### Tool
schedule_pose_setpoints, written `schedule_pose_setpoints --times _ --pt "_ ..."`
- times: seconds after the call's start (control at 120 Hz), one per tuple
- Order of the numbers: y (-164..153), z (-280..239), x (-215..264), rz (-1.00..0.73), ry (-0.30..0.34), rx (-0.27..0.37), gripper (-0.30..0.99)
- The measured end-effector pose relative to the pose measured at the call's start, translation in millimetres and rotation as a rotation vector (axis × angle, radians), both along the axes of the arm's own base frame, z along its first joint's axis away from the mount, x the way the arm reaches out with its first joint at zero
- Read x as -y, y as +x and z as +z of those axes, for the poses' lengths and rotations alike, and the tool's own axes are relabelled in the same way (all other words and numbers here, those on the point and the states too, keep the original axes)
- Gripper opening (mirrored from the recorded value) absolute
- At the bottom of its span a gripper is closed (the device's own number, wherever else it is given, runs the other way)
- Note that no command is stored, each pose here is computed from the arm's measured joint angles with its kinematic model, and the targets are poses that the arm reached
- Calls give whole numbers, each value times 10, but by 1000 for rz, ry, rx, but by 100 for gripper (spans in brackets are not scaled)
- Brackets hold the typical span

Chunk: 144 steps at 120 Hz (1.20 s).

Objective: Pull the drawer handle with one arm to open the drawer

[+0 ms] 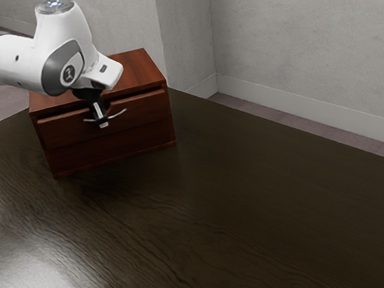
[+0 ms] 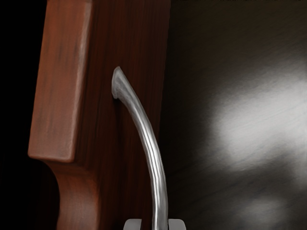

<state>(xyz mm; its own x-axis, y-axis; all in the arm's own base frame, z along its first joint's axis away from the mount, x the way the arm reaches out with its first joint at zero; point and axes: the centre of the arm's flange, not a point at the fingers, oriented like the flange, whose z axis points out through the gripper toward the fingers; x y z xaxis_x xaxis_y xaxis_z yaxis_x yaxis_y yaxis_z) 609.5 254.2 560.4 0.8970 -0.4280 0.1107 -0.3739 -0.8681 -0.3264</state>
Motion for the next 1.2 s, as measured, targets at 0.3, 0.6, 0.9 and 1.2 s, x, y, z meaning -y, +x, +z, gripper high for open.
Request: schedule_pose_setpoints --times 0.3,0.6,0.9,1.2 --pt "-17 -8 219 -31 -8 3 2" --pt "-114 -32 326 -43 -19 0 1" --pt "-250 -35 513 -64 -33 4 3" --pt "-409 -10 740 -88 -46 11 2"
